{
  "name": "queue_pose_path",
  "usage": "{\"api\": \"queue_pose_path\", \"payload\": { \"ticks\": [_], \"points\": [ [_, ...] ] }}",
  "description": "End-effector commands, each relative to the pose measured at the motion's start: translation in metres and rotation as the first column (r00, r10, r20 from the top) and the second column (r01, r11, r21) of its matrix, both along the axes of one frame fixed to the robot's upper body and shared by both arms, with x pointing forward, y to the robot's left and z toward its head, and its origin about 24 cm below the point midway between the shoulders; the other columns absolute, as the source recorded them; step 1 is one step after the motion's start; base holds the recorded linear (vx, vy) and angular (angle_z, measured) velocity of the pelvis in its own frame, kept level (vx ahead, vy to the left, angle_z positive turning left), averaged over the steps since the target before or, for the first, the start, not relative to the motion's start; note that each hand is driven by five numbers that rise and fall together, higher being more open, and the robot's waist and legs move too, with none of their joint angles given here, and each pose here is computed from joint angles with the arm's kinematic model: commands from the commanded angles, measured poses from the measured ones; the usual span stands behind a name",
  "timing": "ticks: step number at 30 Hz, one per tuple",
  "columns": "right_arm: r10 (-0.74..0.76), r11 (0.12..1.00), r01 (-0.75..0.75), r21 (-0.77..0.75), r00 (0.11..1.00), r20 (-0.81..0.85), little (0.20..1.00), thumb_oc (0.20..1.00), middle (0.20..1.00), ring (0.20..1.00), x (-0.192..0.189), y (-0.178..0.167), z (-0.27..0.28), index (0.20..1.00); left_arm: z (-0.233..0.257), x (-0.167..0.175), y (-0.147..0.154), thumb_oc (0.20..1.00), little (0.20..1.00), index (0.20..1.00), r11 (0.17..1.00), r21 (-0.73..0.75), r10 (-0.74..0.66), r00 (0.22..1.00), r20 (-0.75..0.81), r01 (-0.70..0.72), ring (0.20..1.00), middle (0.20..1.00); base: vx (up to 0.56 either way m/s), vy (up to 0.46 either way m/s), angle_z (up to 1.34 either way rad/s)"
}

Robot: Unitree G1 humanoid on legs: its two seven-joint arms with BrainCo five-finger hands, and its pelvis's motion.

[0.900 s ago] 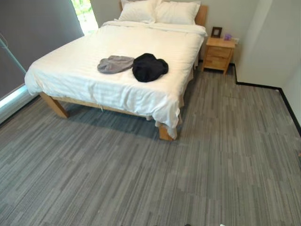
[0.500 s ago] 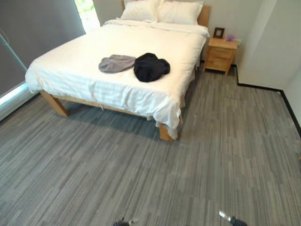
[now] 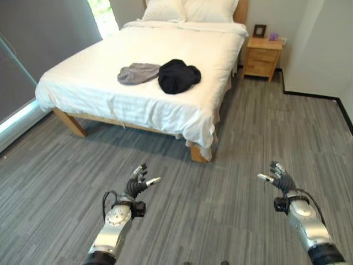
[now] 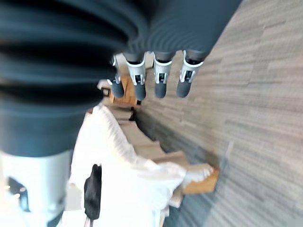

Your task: Pick up bed clothes into laundry basket.

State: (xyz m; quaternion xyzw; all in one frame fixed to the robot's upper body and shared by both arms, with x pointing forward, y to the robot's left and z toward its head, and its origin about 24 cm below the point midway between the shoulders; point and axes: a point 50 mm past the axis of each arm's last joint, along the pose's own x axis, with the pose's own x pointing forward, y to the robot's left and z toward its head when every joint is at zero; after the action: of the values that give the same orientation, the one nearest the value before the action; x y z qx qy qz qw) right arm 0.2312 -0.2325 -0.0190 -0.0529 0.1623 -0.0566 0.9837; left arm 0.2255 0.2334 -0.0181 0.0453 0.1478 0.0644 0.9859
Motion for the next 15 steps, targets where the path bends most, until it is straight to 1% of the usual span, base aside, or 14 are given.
{"api": "queue_pose_path", "payload": {
  "ticks": [1,4,6,7,8,12,13,15],
  "points": [
    [-0.045,0.999,0.045,0.0,0.994,0.104,1.0,1.0,1.0,1.0,0.001,0.0,0.007,1.0,0.015,0.011,0.003,1.0,1.0,1.0,0.998,0.03,0.045,0.992,0.122,-0.049,1.0,1.0,0.0,0.0,0.0],
    [-0.035,0.999,0.037,-0.033,0.997,0.065,1.0,1.0,1.0,1.0,-0.01,0.003,-0.002,1.0,0.006,0.003,-0.001,1.0,1.0,1.0,0.997,-0.015,0.08,0.992,0.1,-0.079,1.0,1.0,0.0,0.0,0.0],
    [-0.036,0.999,0.036,0.012,0.998,0.041,1.0,1.0,1.0,1.0,-0.018,0.01,-0.01,1.0,-0.006,-0.006,-0.006,1.0,1.0,1.0,0.991,-0.069,0.121,0.991,0.058,-0.117,1.0,1.0,0.03,0.012,-0.01],
    [-0.024,1.0,0.023,0.017,0.999,0.039,1.0,1.0,1.0,1.0,-0.02,0.014,-0.011,1.0,-0.013,-0.012,-0.008,1.0,1.0,1.0,0.977,-0.141,0.166,0.986,0.029,-0.161,1.0,1.0,0.0,0.0,0.0],
    [-0.016,1.0,0.015,0.02,0.999,0.048,1.0,1.0,1.0,1.0,-0.019,0.017,-0.009,1.0,-0.015,-0.014,-0.008,1.0,1.0,1.0,0.971,-0.16,0.184,0.983,0.022,-0.178,1.0,1.0,0.02,0.032,0.02],
    [-0.025,0.998,0.02,0.052,0.995,0.097,1.0,1.0,1.0,1.0,-0.008,0.021,-0.001,1.0,-0.005,-0.012,0.003,1.0,1.0,1.0,0.96,-0.15,0.249,0.966,0.072,-0.237,1.0,1.0,0.03,0.084,0.02],
    [-0.011,0.999,0.004,0.05,0.991,0.134,1.0,1.0,1.0,1.0,0.001,0.023,0.007,1.0,0.007,-0.008,0.013,1.0,1.0,1.0,0.962,-0.102,0.266,0.956,0.125,-0.254,1.0,1.0,0.05,0.151,-0.04],
    [0.008,0.999,-0.015,0.041,0.986,0.168,1.0,1.0,1.0,1.0,0.009,0.025,0.014,1.0,0.017,-0.005,0.022,1.0,1.0,1.0,0.961,-0.062,0.276,0.946,0.171,-0.27,1.0,1.0,0.05,0.166,-0.08]
  ]
}}
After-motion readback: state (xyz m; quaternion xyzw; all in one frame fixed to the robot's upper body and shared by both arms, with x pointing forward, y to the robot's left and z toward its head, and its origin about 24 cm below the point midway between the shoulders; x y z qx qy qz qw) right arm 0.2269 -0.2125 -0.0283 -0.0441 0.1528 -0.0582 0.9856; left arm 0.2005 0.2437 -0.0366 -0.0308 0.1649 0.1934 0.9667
